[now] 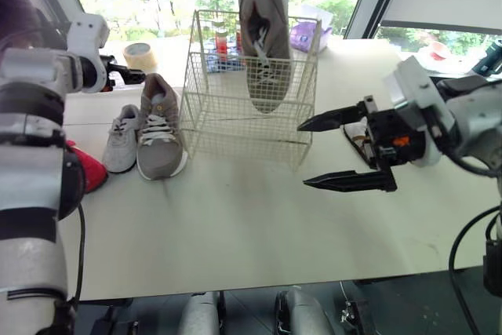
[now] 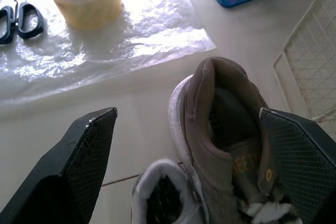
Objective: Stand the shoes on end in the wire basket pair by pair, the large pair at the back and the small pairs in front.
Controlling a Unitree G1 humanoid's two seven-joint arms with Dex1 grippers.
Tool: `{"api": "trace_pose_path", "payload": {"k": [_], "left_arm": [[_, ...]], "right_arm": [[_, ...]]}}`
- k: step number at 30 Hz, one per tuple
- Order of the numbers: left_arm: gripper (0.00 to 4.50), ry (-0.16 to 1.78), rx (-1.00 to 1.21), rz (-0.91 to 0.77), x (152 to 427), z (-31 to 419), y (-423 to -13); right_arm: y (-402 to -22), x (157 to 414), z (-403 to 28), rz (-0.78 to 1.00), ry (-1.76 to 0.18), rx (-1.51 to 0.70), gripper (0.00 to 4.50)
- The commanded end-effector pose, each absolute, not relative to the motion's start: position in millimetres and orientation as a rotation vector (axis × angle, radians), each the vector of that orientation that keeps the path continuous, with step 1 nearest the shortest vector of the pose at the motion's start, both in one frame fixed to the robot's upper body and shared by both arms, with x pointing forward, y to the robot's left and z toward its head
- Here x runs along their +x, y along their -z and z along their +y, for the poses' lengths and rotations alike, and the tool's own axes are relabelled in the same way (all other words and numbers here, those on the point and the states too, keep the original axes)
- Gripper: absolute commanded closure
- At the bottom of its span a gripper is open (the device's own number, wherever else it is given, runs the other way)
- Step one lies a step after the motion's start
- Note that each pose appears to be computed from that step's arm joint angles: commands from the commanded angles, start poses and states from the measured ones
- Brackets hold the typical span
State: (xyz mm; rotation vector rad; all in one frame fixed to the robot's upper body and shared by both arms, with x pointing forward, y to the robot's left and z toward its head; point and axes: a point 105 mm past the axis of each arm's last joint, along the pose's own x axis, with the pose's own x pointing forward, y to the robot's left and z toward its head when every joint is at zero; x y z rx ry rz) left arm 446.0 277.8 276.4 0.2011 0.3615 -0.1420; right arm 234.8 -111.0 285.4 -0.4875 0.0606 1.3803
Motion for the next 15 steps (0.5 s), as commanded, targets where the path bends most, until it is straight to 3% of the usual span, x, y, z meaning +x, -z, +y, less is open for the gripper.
{"api": "trace_pose_path", "payload": {"k": [1, 3, 12, 15], "left_arm": [[0.02, 0.092, 0.281, 0.372, 451.3, 280.0, -269.2], [0.02, 0.067, 0.266, 0.405, 454.1, 277.5, -252.6], [4.45, 0.040, 0.293, 0.445, 460.2, 268.9, -217.1], [4.45, 0.033, 0.232, 0.401, 462.7, 266.2, -224.3]], "right_arm": [[-296.0, 223.3, -106.3, -0.024, -1.337, -0.498, 0.00], [-297.2, 220.5, -104.9, -0.042, -1.312, -0.486, 0.00], [-301.7, 218.2, -105.5, -0.084, -1.212, -0.452, 0.00], [-302.5, 219.3, -106.6, -0.088, -1.193, -0.449, 0.00]]}}
